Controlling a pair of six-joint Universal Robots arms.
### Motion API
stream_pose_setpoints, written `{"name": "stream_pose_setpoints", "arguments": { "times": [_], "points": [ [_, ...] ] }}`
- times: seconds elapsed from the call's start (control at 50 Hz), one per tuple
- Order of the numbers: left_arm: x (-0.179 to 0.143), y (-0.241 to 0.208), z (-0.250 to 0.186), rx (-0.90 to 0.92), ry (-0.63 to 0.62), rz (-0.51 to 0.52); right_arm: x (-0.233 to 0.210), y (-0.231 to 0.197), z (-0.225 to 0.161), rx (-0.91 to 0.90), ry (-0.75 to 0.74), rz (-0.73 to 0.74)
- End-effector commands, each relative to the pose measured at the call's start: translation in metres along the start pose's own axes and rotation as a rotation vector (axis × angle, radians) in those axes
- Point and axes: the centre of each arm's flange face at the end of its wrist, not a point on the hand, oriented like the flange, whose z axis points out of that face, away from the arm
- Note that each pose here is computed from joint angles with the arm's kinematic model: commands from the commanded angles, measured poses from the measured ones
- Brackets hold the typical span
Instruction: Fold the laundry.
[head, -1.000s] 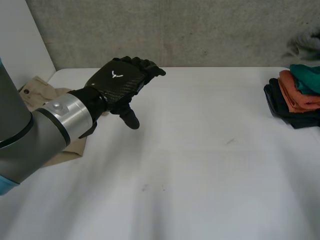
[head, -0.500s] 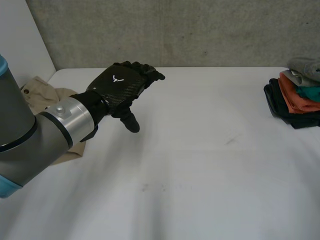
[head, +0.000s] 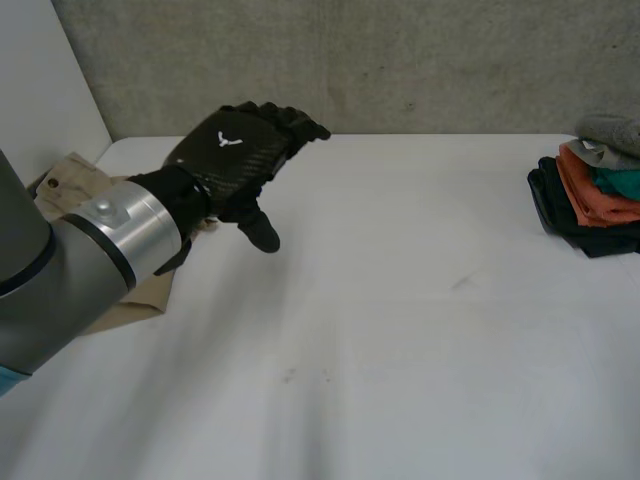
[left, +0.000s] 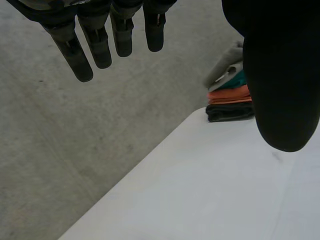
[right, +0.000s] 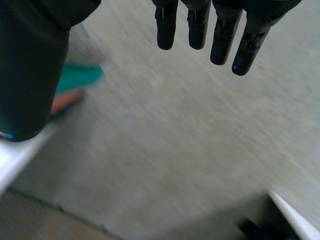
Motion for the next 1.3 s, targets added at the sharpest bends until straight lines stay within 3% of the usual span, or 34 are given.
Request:
{"name": "stream_pose_setpoints", "arguments": {
  "times": [0.02,0.06,0.14,0.26,0.34,0.44,0.5,0.6,0.74,0.82,0.88,0.96,1.04,1.06,1.2,1.3],
  "points": [
    [-0.04,-0.007,-0.002,0.006,-0.228,0.018,0.009,-0.055,0.004,0.034,0.253,-0.183],
    [-0.062,-0.008,-0.002,0.011,-0.351,0.028,-0.02,-0.093,0.004,0.198,0.215,-0.171],
    [-0.104,0.0,-0.004,0.02,-0.56,0.058,-0.076,-0.123,-0.008,0.377,0.092,-0.064],
    [-0.169,0.064,0.002,-0.107,-0.698,0.157,-0.179,-0.142,-0.052,0.571,-0.233,0.061],
    [-0.2,0.117,0.006,-0.234,-0.693,0.26,-0.23,-0.126,-0.08,0.574,-0.368,0.1],
    [-0.238,0.194,0.014,-0.367,-0.599,0.399,-0.293,-0.1,-0.119,0.491,-0.551,0.138],
    [-0.255,0.229,0.02,-0.41,-0.568,0.456,-0.308,-0.083,-0.128,0.424,-0.599,0.143],
    [-0.269,0.259,0.028,-0.442,-0.567,0.508,-0.313,-0.064,-0.134,0.337,-0.616,0.125],
    [-0.278,0.257,0.033,-0.426,-0.601,0.526,-0.305,-0.052,-0.133,0.265,-0.597,0.076],
    [-0.248,0.222,0.051,-0.361,-0.566,0.533,-0.303,-0.052,-0.131,0.264,-0.586,0.063],
    [-0.212,0.169,0.064,-0.21,-0.541,0.496,-0.3,-0.054,-0.13,0.271,-0.576,0.06],
    [-0.151,0.118,0.073,-0.022,-0.46,0.412,-0.298,-0.055,-0.129,0.27,-0.56,0.065],
    [-0.076,0.068,0.077,0.16,-0.29,0.358,-0.294,-0.055,-0.126,0.256,-0.517,0.066],
    [-0.045,0.061,0.076,0.199,-0.195,0.334,-0.292,-0.055,-0.125,0.251,-0.498,0.066],
    [0.102,0.079,0.07,0.24,0.261,0.265,-0.288,-0.054,-0.121,0.234,-0.452,0.068],
    [0.14,0.083,0.064,0.255,0.346,0.268,-0.285,-0.053,-0.119,0.23,-0.445,0.067]
  ]
}}
